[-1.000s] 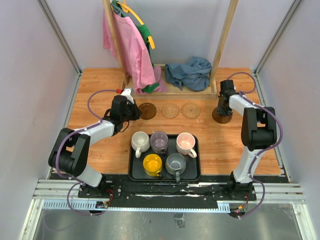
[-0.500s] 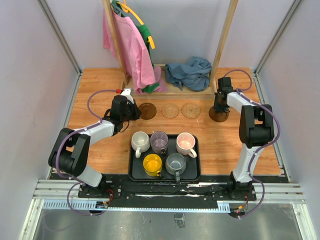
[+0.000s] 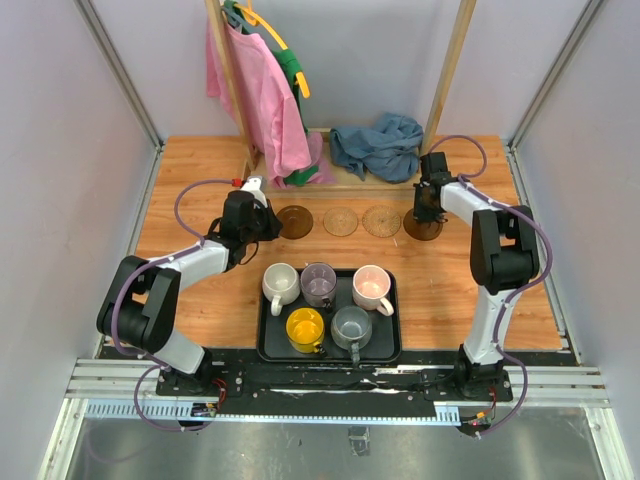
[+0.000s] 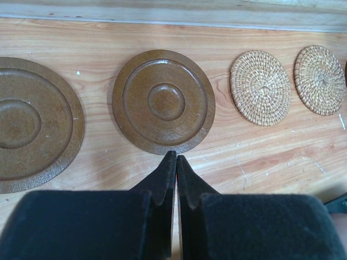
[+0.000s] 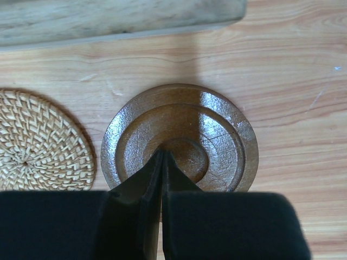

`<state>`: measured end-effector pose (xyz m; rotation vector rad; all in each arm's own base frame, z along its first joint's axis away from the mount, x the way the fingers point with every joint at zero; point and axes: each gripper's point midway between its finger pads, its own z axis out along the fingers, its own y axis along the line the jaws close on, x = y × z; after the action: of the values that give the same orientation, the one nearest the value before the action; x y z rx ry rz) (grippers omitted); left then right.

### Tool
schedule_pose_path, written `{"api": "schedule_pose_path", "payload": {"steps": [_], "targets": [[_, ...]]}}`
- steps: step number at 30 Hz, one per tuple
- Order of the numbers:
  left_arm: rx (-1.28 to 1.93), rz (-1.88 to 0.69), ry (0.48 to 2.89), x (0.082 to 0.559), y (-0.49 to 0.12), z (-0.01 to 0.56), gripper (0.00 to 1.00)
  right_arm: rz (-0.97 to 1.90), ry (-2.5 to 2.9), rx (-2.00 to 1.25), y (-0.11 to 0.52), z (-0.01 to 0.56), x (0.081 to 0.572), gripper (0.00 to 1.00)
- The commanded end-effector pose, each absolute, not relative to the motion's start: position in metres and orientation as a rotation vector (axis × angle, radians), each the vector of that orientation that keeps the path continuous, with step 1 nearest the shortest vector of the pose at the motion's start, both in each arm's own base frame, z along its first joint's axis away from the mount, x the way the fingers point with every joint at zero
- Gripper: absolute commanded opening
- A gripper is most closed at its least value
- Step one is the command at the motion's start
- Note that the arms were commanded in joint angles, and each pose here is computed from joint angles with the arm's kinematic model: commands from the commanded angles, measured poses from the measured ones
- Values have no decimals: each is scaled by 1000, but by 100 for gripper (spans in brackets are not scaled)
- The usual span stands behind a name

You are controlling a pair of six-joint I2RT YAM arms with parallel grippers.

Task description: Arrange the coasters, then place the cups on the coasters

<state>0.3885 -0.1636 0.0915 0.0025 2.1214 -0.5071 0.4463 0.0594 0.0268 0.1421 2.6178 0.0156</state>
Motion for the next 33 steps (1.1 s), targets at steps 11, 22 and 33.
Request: {"api": "schedule_pose_path", "payload": {"steps": [11, 22, 33], "targets": [[-2, -498, 2105, 389, -160, 99, 6, -103, 2747, 185, 57, -1, 416, 3], [-4, -491, 2113, 388, -159, 96, 6, -162, 2773, 263, 37, -8, 400, 3], [-7, -494, 2119, 386, -160, 94, 6, -197, 2774, 313, 22, -8, 389, 3]]}}
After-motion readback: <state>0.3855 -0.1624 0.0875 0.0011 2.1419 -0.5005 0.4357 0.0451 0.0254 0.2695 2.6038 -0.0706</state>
